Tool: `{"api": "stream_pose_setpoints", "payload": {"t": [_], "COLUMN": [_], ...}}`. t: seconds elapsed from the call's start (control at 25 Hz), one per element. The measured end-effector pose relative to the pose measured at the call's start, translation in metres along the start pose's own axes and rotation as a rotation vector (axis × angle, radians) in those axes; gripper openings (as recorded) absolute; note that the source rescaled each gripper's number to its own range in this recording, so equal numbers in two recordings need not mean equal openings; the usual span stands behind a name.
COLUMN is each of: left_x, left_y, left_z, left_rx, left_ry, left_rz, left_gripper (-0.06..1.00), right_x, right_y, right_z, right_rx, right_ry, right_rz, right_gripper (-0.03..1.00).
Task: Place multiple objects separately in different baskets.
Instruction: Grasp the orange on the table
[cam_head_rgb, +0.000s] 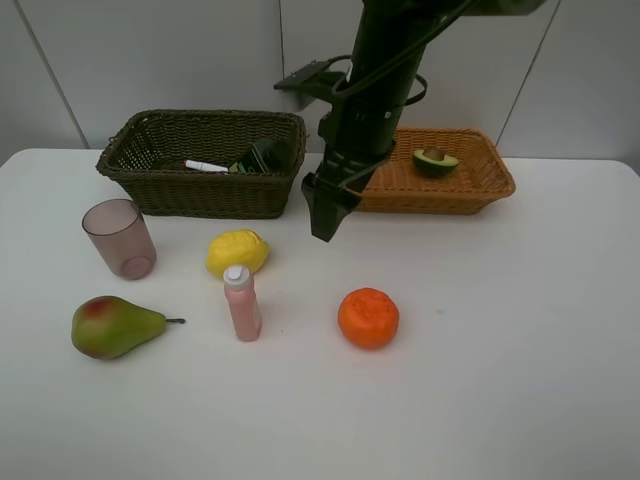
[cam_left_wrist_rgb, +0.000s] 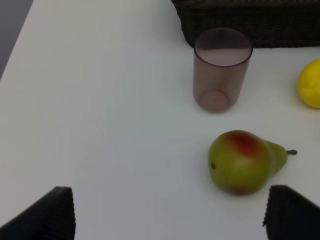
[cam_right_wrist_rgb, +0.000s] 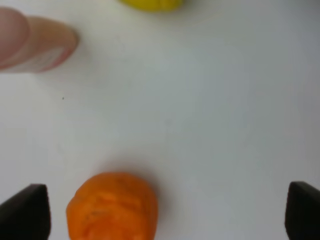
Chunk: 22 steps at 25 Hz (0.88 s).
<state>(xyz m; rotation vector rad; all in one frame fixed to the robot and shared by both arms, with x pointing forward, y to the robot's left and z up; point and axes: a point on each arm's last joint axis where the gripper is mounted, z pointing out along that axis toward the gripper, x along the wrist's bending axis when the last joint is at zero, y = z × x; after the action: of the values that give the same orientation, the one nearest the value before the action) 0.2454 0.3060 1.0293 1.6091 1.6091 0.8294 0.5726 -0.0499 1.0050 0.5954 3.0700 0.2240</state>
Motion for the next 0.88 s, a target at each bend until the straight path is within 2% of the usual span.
{"api": "stream_pose_setpoints", "payload": {"t": [0.4,0.88], "left_x": [0.0,0.0], "left_y": [0.0,0.0], "left_z": [0.0,0.0], "left_rx": [0.0,0.0], "left_ry": [0.0,0.0], "left_rz": [0.0,0.0], "left_gripper": [1.0,1.0], "right_x": [0.016,0.031], "right_y": [-0.032,-0.059], "right_z": [0.041,0.074], "right_rx": [0.134,0.104], "right_ry": [0.083,0.084], "right_rz": [0.049,0.086], "right_gripper": [0.99,0.99]}}
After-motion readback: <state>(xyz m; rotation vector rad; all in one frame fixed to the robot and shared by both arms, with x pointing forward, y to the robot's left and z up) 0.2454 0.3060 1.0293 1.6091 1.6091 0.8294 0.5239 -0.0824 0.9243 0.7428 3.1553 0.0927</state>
